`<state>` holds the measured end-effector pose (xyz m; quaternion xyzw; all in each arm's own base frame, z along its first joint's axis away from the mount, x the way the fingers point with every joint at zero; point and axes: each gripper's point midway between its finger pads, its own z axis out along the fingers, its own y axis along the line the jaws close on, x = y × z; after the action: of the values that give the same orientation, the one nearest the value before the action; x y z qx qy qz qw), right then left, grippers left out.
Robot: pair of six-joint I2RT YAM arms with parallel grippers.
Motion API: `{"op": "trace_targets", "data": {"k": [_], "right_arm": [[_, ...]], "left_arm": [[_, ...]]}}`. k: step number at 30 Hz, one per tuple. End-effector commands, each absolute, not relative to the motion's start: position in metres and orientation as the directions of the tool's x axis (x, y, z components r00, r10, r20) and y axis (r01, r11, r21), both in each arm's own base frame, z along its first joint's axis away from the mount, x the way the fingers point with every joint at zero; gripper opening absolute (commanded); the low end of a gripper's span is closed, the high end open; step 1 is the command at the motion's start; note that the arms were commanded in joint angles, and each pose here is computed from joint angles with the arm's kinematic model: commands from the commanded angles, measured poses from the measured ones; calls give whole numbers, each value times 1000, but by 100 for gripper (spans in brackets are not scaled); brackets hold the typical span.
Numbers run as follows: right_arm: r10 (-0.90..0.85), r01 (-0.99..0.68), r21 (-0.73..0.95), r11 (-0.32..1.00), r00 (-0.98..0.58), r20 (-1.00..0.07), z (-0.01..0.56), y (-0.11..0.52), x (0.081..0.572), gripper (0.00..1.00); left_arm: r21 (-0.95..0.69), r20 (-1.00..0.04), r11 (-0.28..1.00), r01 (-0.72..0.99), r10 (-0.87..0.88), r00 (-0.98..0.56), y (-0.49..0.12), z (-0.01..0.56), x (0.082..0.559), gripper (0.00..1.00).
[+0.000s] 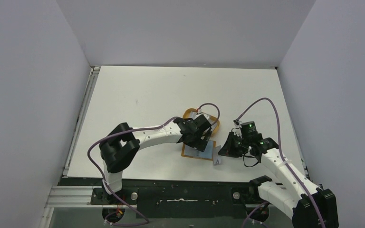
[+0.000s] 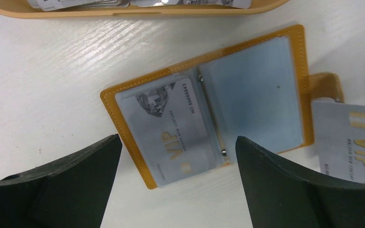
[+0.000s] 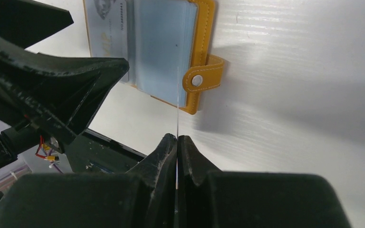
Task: Put the credit cards into the card holder
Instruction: Turn over the card slot in the card holder.
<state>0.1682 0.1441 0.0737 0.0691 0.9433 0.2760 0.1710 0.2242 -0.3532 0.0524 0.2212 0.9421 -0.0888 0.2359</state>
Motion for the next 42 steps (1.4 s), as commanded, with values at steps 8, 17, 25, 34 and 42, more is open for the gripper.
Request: {"op": "trace_targets", "data": {"k": [8,17,25,34,42], "right_arm": [[213,-21,528,849,-901,-379,79,144,179,0],[217,-14,503,864,-891,-398,76,139,182,0],[221,-15,506,862,-888,-402,73,139,183,0],[232,-76,578,813,-867,-440,92,155,192,0],[221,-65,609,791,-897,-382,83,168,200,0]], "left_arm": [[11,-521,894,449,388,-760,-365,51,247,97],[75,-483,890,450,427,-764,-359,28,243,97],[114,-447,897,427,430,-785,-344,13,239,78],[97,-449,911,400,399,-800,-338,14,241,59],[98,-437,916,389,391,-810,-331,10,240,51]]}}
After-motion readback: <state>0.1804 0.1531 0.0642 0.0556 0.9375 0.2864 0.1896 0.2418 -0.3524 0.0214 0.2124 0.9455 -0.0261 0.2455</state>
